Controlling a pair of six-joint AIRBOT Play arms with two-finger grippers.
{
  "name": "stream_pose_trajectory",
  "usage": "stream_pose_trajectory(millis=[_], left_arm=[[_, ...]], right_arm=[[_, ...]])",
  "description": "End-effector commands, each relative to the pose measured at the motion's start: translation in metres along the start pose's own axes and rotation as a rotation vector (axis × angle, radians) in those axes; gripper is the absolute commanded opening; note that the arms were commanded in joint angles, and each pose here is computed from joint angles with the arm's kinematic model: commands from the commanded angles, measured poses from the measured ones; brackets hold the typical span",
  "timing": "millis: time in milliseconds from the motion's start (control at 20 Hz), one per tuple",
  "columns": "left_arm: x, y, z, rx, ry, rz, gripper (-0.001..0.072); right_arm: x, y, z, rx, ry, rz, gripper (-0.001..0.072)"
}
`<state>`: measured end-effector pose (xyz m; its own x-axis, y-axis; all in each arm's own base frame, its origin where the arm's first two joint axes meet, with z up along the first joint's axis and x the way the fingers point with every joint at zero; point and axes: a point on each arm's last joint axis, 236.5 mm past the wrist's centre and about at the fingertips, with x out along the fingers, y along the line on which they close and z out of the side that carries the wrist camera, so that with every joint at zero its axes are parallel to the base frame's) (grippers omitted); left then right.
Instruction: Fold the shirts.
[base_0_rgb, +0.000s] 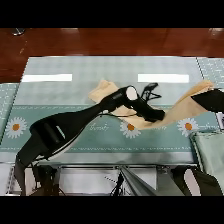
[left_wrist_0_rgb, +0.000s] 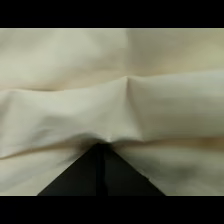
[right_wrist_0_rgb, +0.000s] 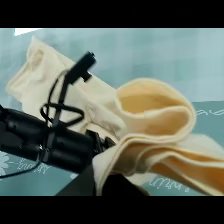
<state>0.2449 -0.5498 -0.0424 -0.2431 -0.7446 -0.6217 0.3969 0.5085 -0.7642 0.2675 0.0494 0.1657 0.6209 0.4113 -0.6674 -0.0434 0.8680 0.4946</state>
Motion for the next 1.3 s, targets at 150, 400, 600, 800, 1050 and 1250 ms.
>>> stream_pose_trajectory(millis=[150, 400, 600, 800, 1050, 1250], left_arm=[[-0.069, 0.018, 0.035, 0.051, -0.029, 0.031, 0.0023], [-0.285, 0.112, 0.068, -0.089, -0.282, 0.257, 0.0023], [-0.444, 0.171, 0.001, -0.143, -0.488, 0.56, 0.0024], [-0.508, 0.17, -0.077, -0.242, -0.726, 0.65, 0.0023], [-0.46, 0.16, -0.132, -0.273, -0.825, 0.569, 0.0024], [-0.405, 0.172, -0.151, -0.362, -0.782, 0.438, 0.0024]], right_arm=[[0.002, 0.017, 0.006, 0.023, -0.015, 0.084, 0.002], [0.018, 0.047, 0.014, 0.027, 0.008, 0.234, 0.002], [0.068, 0.112, 0.006, -0.053, 0.094, 0.389, 0.002], [0.154, 0.171, 0.006, -0.112, 0.214, 0.453, 0.002], [0.273, 0.191, -0.003, -0.142, 0.349, 0.439, 0.002], [0.322, 0.185, -0.025, -0.087, 0.46, 0.427, 0.002]])
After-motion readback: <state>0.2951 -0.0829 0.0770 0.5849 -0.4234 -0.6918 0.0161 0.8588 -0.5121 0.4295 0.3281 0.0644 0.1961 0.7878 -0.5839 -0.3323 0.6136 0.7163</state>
